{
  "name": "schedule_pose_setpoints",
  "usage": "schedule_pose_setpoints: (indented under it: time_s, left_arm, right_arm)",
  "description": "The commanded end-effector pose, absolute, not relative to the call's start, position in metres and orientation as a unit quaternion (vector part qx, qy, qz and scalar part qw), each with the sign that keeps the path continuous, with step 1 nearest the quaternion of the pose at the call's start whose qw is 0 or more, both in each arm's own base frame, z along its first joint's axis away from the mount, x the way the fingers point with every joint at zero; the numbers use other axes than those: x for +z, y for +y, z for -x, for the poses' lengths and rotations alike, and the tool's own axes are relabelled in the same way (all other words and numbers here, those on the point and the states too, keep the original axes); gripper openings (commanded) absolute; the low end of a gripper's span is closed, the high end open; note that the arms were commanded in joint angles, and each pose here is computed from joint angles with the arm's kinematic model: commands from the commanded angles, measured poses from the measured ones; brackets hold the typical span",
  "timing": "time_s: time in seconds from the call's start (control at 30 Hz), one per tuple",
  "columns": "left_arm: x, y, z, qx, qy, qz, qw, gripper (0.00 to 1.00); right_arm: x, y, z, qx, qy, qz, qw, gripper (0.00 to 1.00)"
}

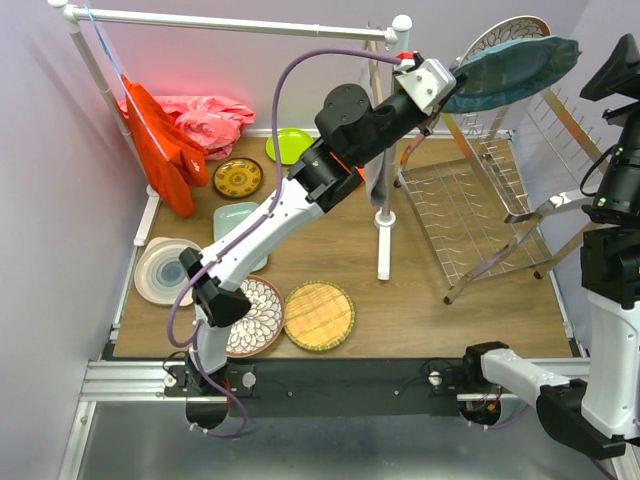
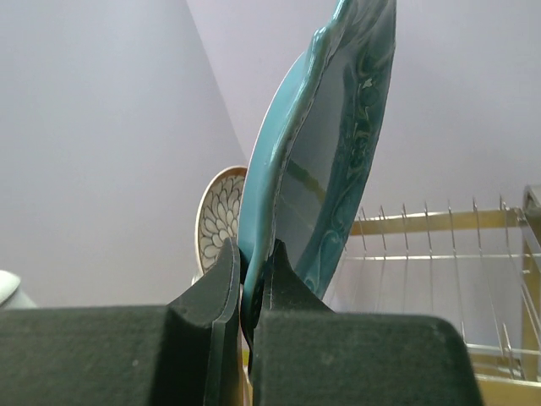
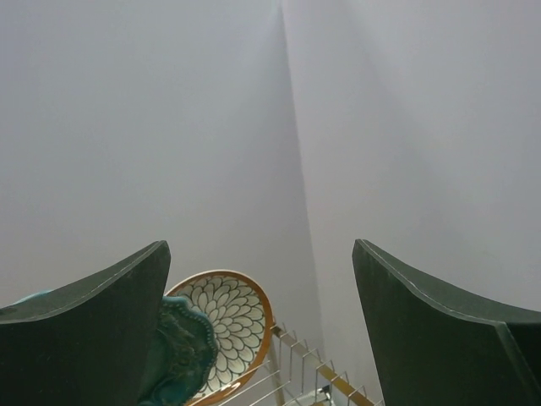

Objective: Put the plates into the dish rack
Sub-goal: Pass the plate from the left arm to the right

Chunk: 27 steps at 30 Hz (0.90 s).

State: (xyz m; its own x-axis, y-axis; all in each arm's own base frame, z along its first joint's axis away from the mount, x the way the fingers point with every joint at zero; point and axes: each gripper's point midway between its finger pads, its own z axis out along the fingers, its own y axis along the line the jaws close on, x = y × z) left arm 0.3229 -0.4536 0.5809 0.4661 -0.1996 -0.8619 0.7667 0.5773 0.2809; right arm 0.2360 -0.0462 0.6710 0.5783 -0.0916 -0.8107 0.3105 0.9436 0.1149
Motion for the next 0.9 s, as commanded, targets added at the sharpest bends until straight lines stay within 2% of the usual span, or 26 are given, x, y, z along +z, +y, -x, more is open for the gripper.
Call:
schedule_pose_setpoints:
  time_s: [0.0,0.17,0.4,0.5,0.6,0.63,0.7,0.73,0.87]
  left_arm:
    - [0.688,-0.406,-0.286,-0.322,0.254,-0.253,0.876,0.00]
    - [0.688,-0.398,-0.294,-0.309,0.270,-0.231,0.882,0.00]
    - [0.680,-0.397,-0.305,-0.295,0.285,-0.217,0.886,0.00]
    - [0.679,-0.399,-0.307,-0.300,0.285,-0.215,0.885,0.00]
    - [0.678,-0.400,-0.310,-0.294,0.282,-0.209,0.889,0.00]
    - [0.678,-0.400,-0.311,-0.292,0.282,-0.207,0.890,0.00]
    - [0.676,-0.401,-0.314,-0.285,0.281,-0.205,0.893,0.00]
    - [0.675,-0.403,-0.314,-0.285,0.280,-0.206,0.893,0.00]
    - [0.670,-0.406,-0.319,-0.264,0.282,-0.196,0.901,0.00]
  right_arm:
    - [0.682,-0.049,-0.224,-0.113,0.415,-0.119,0.895,0.96]
    - [0.684,-0.022,-0.221,-0.184,0.430,0.043,0.883,0.94]
    - [0.646,-0.013,-0.235,-0.141,0.540,0.062,0.827,0.92]
    - [0.636,0.002,-0.242,-0.088,0.573,0.076,0.811,0.91]
    - [0.627,0.020,-0.246,0.022,0.597,0.022,0.801,0.91]
    - [0.623,0.043,-0.242,0.108,0.602,0.020,0.791,0.92]
    - [0.604,0.059,-0.243,0.181,0.619,0.007,0.764,0.93]
    - [0.598,0.073,-0.239,0.253,0.626,-0.014,0.737,0.93]
    - [0.594,0.082,-0.248,0.337,0.628,-0.078,0.697,0.94]
